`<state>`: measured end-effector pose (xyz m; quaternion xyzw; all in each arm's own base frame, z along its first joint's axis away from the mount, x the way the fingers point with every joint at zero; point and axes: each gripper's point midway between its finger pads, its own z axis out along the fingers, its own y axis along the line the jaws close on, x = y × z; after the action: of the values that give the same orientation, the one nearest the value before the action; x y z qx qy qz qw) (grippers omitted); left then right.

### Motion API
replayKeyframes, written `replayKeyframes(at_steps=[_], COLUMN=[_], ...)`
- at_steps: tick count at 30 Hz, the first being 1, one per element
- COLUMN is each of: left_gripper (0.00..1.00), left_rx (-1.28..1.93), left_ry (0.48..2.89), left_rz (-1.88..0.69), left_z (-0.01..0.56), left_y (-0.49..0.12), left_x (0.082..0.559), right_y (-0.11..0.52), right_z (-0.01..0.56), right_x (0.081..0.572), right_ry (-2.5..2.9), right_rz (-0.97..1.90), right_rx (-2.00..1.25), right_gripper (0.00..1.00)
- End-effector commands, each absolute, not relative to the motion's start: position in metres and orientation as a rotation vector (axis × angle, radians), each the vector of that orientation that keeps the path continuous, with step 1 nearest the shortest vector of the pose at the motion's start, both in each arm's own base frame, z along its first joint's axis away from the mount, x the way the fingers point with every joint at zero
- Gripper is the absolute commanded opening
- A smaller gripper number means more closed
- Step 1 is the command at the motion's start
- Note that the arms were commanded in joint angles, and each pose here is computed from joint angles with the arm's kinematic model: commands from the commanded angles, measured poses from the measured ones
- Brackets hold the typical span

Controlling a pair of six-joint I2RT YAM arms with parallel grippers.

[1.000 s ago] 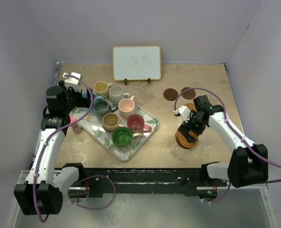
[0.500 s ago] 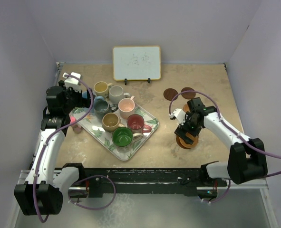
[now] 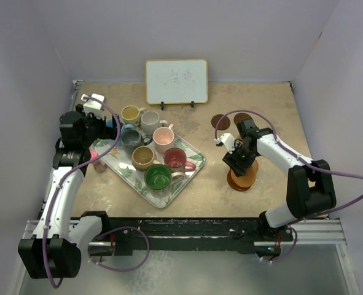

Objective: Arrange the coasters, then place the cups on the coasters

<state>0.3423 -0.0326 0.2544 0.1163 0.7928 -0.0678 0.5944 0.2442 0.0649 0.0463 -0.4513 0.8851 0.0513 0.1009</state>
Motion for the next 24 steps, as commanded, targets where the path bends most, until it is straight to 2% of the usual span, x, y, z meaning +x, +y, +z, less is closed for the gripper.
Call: replayKeyframes(at_steps=[1,9,18,24], left_gripper=[0.98,0.99,0.99,0.99], left_rx=[0.281,0.279,0.279,0.277], left_ry=[1.778,1.779,1.771,1.77], left_rz=[-0.121,-0.119,-0.12,-0.12], left_z=[0.272,0.272,0.275,0.276], left_y=[-0.029,-0.028,-0.028,-0.028], left_x=[0.342,0.341,0.34,0.337], right_y=[0.079,0.091,0.113,0.134], right_z=[0.057,0.07,0.087,0.108], right_x=[0.247,0.247,0.261,0.271], right_ry=[2.597,2.559,2.562,2.543], right_rz=[0.246,0.339,0.514,0.721], right_rx=[-1.315,-1.345,-1.234,-1.128], right_gripper=[0.59,0.33,0.02,0.0])
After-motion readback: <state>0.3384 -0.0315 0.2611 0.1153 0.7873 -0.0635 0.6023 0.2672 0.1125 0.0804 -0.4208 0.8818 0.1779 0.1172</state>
